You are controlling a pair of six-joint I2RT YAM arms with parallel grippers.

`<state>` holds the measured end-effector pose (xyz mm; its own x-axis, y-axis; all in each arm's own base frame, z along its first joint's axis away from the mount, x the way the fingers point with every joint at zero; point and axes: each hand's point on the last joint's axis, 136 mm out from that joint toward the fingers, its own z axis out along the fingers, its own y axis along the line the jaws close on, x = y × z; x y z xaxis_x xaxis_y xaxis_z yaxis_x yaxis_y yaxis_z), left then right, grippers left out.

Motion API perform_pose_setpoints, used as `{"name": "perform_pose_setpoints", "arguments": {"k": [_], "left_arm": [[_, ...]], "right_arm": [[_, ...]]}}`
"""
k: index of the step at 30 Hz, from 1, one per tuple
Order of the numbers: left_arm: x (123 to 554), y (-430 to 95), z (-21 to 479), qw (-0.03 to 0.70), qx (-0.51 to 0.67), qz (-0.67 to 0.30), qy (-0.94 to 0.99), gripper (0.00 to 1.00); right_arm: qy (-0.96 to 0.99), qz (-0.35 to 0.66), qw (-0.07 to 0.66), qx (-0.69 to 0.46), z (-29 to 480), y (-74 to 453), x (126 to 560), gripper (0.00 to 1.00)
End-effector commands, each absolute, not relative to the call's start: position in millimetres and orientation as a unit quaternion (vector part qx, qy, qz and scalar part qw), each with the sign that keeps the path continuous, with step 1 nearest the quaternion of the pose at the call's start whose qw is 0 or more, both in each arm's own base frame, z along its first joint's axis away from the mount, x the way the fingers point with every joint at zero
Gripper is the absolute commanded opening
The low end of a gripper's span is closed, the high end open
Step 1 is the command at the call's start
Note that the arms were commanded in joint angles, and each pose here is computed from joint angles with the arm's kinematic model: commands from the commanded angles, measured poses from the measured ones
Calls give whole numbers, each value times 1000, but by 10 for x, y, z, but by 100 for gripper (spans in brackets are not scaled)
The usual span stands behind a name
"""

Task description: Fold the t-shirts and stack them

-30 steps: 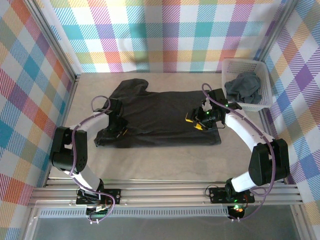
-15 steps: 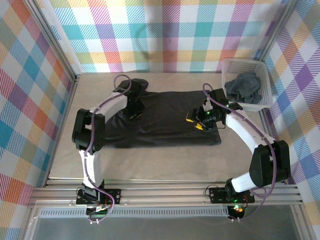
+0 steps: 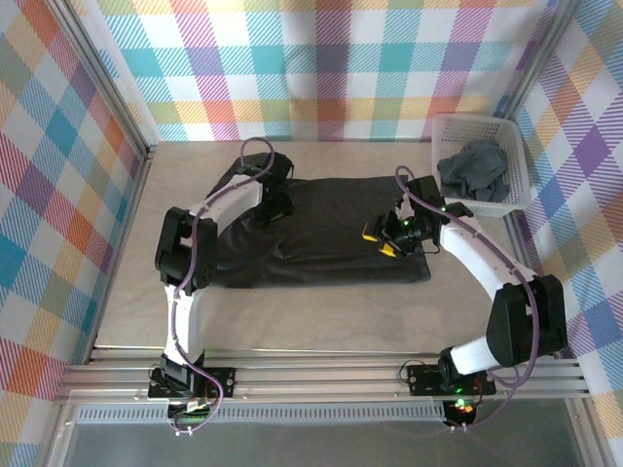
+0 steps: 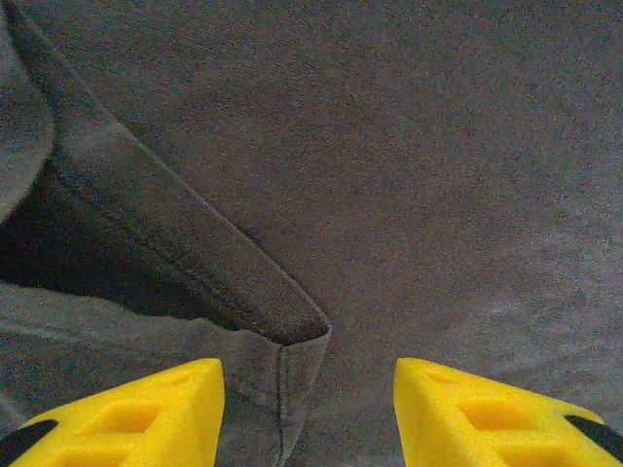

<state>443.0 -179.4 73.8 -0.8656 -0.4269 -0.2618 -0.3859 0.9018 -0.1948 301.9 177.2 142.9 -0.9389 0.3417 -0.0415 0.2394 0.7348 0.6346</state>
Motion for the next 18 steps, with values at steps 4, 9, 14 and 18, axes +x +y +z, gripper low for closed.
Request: {"name": "perform_pose_setpoints", "arguments": {"k": [4,9,14,18], "left_arm": [[4305,-1257,1164,193,-290,-107,931,35],[4322,-909,838,148,-351,-146,913,10],[4502,-934,601,119,-343,-163,918,0],[4525,-892,446,103,-343,-140,923,0]], "right_arm": [[922,350,48,160,1356,1857,2964,52],[919,361,33,154,1307,1956,3033,45],[919,363,27,149,1315,2034,3111,39],[919,364,28,150,1326,2070,3167,38]]}}
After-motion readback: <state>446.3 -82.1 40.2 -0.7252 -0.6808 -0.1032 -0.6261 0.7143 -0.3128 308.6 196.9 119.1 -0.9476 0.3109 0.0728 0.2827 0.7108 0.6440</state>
